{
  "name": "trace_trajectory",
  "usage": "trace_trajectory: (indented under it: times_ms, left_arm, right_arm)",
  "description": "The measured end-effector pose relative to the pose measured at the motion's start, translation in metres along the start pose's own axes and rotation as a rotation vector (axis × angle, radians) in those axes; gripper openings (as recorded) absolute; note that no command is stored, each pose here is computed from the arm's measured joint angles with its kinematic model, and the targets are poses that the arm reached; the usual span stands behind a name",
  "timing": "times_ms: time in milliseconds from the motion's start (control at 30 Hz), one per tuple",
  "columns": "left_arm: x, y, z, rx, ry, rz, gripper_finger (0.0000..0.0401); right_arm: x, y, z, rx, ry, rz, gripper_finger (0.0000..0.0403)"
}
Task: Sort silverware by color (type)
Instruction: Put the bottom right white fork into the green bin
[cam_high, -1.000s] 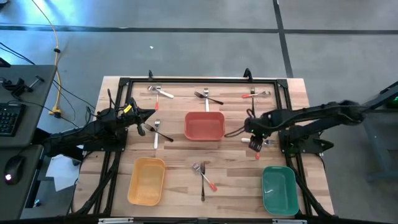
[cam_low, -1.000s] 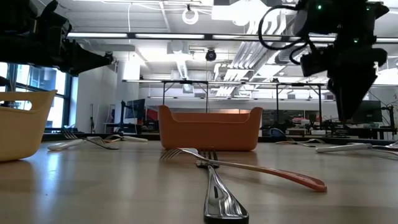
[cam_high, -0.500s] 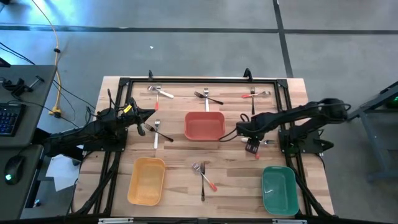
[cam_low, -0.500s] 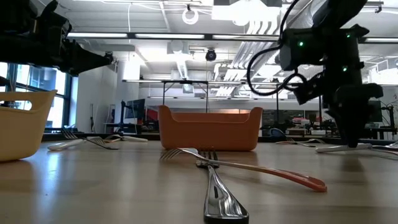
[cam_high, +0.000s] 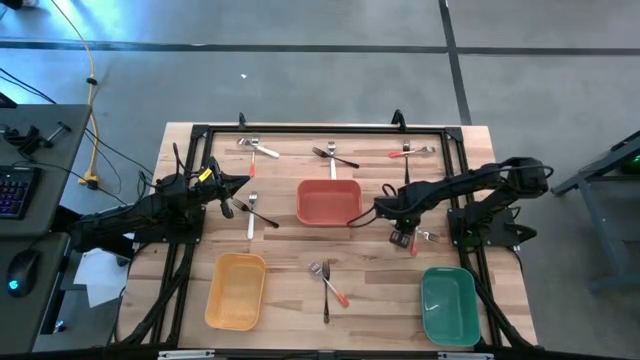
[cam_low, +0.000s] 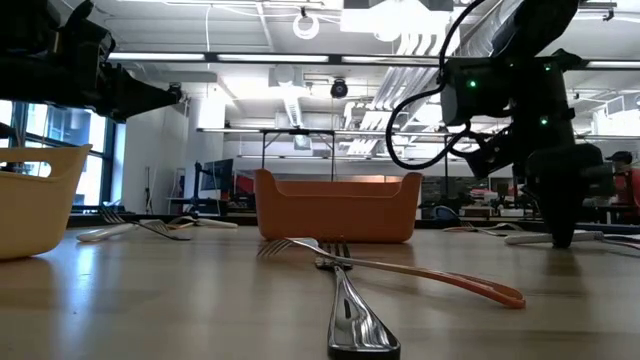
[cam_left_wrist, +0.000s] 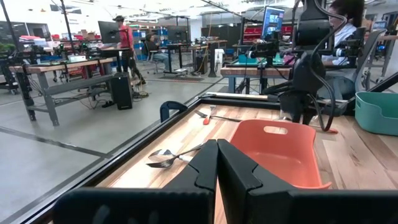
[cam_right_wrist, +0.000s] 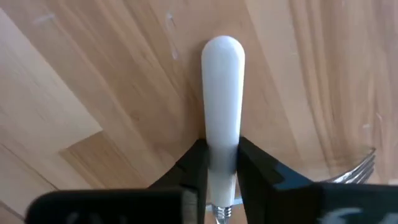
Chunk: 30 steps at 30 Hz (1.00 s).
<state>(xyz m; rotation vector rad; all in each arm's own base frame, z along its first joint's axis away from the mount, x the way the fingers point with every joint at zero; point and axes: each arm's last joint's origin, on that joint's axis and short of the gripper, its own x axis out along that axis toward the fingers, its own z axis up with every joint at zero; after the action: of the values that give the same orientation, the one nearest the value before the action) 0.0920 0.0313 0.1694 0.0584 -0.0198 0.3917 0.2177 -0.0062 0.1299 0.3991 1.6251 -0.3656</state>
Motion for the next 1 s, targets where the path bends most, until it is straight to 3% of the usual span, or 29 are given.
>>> trace_trajectory:
  times_ms: [200,333,633,833,1000]
  left_arm:
    - [0.0,0.0,0.0,0.0,0.0,0.0,0.0001]
    - [0.0,0.0,0.0,0.0,0.001,0.0,0.0001]
    - [0.0,0.0,0.0,0.0,0.0,0.0,0.0001]
    - [0.0,0.0,0.0,0.0,0.0,0.0,0.0001]
    - [0.0,0.0,0.0,0.0,0.0,0.0,0.0001]
  right_arm:
    - [-0.017,0.003,0.004,0.097,-0.004,0.008,0.0012]
    - [-0.038,0.009,0.011,0.193,-0.034,0.082,0.0005]
    - [-0.11,0.033,0.018,0.397,0.001,0.236,0.0001]
    - [-0.133,0.073,-0.006,0.497,0.171,0.344,0.0]
    - [-0.132,0.112,-0.045,0.582,0.286,0.309,0.0]
